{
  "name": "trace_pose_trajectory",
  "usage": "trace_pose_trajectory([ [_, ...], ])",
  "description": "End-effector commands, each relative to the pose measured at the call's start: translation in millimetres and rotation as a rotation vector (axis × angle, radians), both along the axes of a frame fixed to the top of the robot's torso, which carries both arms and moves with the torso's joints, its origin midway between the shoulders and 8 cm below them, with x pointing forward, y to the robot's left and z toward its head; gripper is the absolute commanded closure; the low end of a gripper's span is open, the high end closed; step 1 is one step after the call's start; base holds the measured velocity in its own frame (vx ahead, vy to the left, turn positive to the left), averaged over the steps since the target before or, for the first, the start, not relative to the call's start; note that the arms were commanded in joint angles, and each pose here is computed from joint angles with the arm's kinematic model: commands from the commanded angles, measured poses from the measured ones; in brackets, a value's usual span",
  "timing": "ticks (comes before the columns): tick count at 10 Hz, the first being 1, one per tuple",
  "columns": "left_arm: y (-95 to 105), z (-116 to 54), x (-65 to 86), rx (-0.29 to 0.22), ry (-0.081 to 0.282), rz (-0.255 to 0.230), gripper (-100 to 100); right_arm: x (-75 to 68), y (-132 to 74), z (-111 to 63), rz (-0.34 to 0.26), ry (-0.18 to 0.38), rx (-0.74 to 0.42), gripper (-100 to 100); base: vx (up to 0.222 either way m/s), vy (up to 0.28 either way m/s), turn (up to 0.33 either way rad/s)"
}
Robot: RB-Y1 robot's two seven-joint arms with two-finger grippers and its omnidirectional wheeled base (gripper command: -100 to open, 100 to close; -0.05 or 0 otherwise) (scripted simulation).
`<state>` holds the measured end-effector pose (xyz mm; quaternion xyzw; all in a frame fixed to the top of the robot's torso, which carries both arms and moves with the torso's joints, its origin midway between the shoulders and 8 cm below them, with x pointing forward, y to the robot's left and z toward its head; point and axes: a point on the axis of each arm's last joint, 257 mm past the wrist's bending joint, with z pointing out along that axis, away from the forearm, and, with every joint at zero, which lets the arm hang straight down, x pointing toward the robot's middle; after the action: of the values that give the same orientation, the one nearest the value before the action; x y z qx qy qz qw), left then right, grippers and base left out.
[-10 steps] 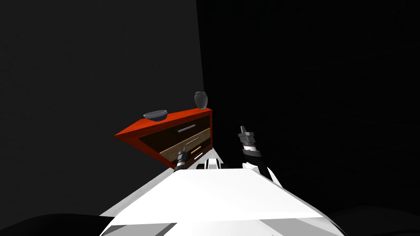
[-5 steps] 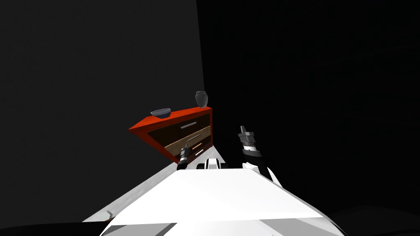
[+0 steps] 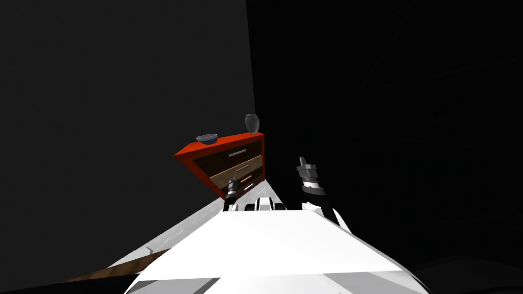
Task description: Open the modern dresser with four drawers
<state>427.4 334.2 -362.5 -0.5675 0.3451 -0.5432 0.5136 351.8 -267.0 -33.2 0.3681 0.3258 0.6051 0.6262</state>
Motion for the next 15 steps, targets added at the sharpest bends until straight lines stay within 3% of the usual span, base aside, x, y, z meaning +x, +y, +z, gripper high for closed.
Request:
trace_pose_trajectory([
  [1, -4.6, 2.1, 19.6, 0.002, -0.005, -0.002, 100, 0.0, 0.0, 0.0, 0.0, 0.0, 0.0, 0, -0.113, -0.01, 0.027],
  [6, -23.4, 8.8, 60.3, -0.005, -0.008, -0.021, 100, 0.0, 0.0, 0.0, 0.0, 0.0, 0.0, 0, -0.12, -0.006, 0.016],
  [7, -24.4, 5.2, 60.3, -0.006, 0.001, -0.023, 100, 0.0, 0.0, 0.0, 0.0, 0.0, 0.0, 0, -0.044, 0.007, -0.002],
  [11, -42.3, 19.9, 92.5, -0.01, -0.015, -0.039, 100, 0.0, 0.0, 0.0, 0.0, 0.0, 0.0, 0, -0.095, 0.003, 0.02],
  [12, -40.7, 15.6, 88.5, -0.01, -0.006, -0.036, 100, 0.0, 0.0, 0.0, 0.0, 0.0, 0.0, 0, -0.04, -0.002, -0.003],
  [13, -22.0, 21.3, 89.2, 0.022, -0.015, -0.026, -100, 0.0, 0.0, 0.0, 0.0, 0.0, 0.0, 0, 0.009, 0.003, -0.006],
  [15, -11.9, 24.4, 88.9, 0.038, -0.02, -0.019, -100, 0.0, 0.0, -0.1, 0.0, 0.0, 0.0, 0, 0.04, 0.012, -0.002],
])
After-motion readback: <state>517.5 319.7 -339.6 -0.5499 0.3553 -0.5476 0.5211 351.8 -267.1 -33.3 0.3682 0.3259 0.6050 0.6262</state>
